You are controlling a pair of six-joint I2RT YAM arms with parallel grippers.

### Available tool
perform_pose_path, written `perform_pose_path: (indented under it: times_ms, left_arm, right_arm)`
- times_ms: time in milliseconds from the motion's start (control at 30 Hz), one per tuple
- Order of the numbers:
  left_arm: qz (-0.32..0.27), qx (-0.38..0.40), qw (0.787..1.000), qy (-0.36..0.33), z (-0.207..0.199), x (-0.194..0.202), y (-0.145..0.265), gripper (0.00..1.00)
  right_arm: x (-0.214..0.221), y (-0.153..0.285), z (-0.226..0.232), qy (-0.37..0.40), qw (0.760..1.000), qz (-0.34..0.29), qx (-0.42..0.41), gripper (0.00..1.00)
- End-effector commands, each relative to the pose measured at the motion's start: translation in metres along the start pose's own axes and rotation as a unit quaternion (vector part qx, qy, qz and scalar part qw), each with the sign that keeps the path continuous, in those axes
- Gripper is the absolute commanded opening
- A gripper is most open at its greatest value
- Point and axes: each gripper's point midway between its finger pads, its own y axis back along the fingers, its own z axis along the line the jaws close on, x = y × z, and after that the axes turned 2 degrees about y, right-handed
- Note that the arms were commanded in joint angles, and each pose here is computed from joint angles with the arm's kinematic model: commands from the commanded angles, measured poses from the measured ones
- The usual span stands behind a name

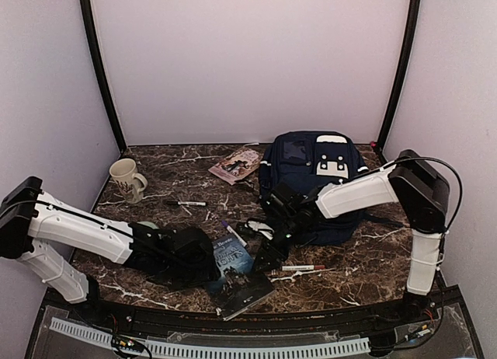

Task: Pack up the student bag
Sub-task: Move the book to the center of the board, then pick up the book at the center of the board.

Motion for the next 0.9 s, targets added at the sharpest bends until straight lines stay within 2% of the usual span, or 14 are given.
perform_pose_path:
  times_ms: [0,100,200,367,633,867]
  left_arm:
    - [-0.057,0.005,0.997,-0.05,-0.016,-0.036,0.0,0.69]
    - [-0.083,0.01,0.994,-0.073,-0.028,-0.057,-0.001,0.69]
    - [-0.078,0.001,0.994,-0.076,-0.031,-0.061,-0.001,0.69]
    - [-0.041,-0.016,0.998,-0.041,-0.013,-0.045,0.007,0.69]
    - [-0.03,0.009,0.999,0.023,0.016,-0.032,0.026,0.7]
    - [0.004,0.036,0.998,0.049,0.022,-0.014,0.01,0.7]
  right_arm:
    - [-0.005,-0.003,0.001,-0.001,1.0,0.003,-0.007,0.6]
    - [-0.005,0.003,-0.004,-0.006,1.0,0.005,0.008,0.6]
    - [-0.004,0.008,-0.017,-0.021,0.999,0.005,0.029,0.6]
    - [0.0,0.011,-0.033,-0.052,0.998,0.003,0.038,0.6]
    - [0.008,0.0,-0.041,-0.081,0.996,0.013,0.024,0.53]
    - [0.03,-0.016,-0.059,-0.128,0.99,0.045,0.036,0.45]
